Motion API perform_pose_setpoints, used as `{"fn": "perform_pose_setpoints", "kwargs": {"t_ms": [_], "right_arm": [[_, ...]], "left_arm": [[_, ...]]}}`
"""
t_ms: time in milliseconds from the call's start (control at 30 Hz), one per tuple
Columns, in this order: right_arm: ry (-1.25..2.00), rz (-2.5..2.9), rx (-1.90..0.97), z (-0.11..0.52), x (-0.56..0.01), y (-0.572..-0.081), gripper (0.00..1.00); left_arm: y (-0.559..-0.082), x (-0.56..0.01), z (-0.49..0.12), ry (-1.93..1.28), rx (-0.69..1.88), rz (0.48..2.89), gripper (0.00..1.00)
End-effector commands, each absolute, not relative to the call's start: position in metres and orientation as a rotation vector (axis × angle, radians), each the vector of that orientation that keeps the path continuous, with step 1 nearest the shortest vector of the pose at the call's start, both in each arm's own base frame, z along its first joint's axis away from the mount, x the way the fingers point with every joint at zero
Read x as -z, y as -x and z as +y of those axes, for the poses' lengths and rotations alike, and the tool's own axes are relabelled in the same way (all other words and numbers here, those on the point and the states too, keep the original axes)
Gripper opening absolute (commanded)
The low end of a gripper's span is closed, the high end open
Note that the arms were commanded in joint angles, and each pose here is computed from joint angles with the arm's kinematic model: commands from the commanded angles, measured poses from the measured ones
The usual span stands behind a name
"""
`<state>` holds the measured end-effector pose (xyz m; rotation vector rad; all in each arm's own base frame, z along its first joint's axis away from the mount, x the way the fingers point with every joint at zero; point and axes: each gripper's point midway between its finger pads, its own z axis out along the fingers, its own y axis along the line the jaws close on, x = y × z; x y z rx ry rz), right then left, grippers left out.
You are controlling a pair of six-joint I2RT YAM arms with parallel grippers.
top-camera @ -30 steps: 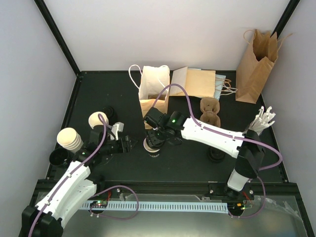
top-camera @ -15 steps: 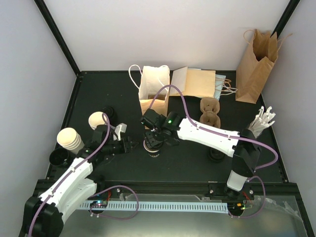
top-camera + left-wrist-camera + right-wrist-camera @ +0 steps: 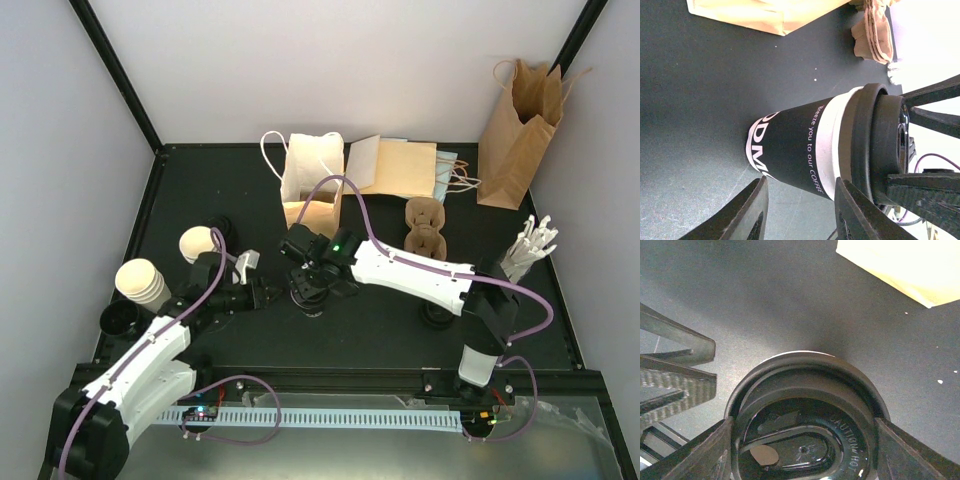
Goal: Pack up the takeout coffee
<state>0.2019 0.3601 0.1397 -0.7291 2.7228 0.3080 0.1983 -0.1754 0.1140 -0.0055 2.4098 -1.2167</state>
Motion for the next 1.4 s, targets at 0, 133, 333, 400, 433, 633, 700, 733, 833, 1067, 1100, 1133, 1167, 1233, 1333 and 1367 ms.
{"fn": "perform_pose_setpoints", "kwargs": {"t_ms": [0, 133, 333, 400, 433, 633, 700, 733, 833, 1067, 1100, 1133, 1167, 1233, 1333, 1367], "right_arm": [[0.754, 2.706, -0.31, 0.369, -0.142, -0.203, 0.69], [0.756, 2.711, -0.285, 0.369, -0.139, -0.204, 0.69], [0.767, 2.706, -0.276, 0.371, -0.136, -0.206, 0.69], [0.768, 2.71, -0.261, 0.37, -0.133, -0.207, 0.69], [0.769, 2.709, -0.255, 0.37, -0.133, -0.208, 0.69], [0.774, 2.71, -0.235, 0.369, -0.13, -0.209, 0.7], [0.775, 2.71, -0.231, 0.369, -0.13, -0.209, 0.7], [0.778, 2.71, -0.229, 0.369, -0.13, -0.209, 0.69], [0.786, 2.713, -0.223, 0.369, -0.129, -0.209, 0.7], [0.799, 2.723, -0.201, 0.368, -0.124, -0.209, 0.7], [0.802, 2.726, -0.194, 0.367, -0.122, -0.208, 0.7], [0.803, 2.731, -0.188, 0.366, -0.121, -0.208, 0.7], [0.805, 2.734, -0.185, 0.366, -0.12, -0.208, 0.7], [0.809, 2.742, -0.176, 0.363, -0.117, -0.206, 0.7], [0.819, 2.757, -0.157, 0.359, -0.111, -0.204, 0.69], [0.824, 2.762, -0.149, 0.357, -0.109, -0.203, 0.7]], "left_arm": [[-0.2, -0.116, -0.178, -0.009, 1.248, 2.387, 0.39], [-0.2, -0.115, -0.178, -0.009, 1.247, 2.389, 0.39], [-0.201, -0.109, -0.179, -0.007, 1.252, 2.398, 0.37], [-0.201, -0.107, -0.18, -0.007, 1.258, 2.404, 0.37], [-0.201, -0.105, -0.18, -0.005, 1.257, 2.407, 0.36], [-0.202, -0.099, -0.181, -0.001, 1.273, 2.416, 0.34], [-0.202, -0.097, -0.182, 0.0, 1.278, 2.421, 0.33], [-0.202, -0.096, -0.183, -0.001, 1.283, 2.421, 0.33], [-0.202, -0.093, -0.184, 0.0, 1.294, 2.431, 0.33], [-0.202, -0.089, -0.187, -0.004, 1.317, 2.444, 0.32], [-0.203, -0.089, -0.187, -0.006, 1.316, 2.443, 0.32], [-0.203, -0.09, -0.187, -0.005, 1.313, 2.442, 0.31], [-0.203, -0.091, -0.186, -0.004, 1.308, 2.438, 0.31], [-0.204, -0.092, -0.184, 0.002, 1.28, 2.43, 0.31], [-0.206, -0.094, -0.176, 0.02, 1.212, 2.42, 0.3], [-0.205, -0.095, -0.174, 0.021, 1.199, 2.418, 0.3]]}}
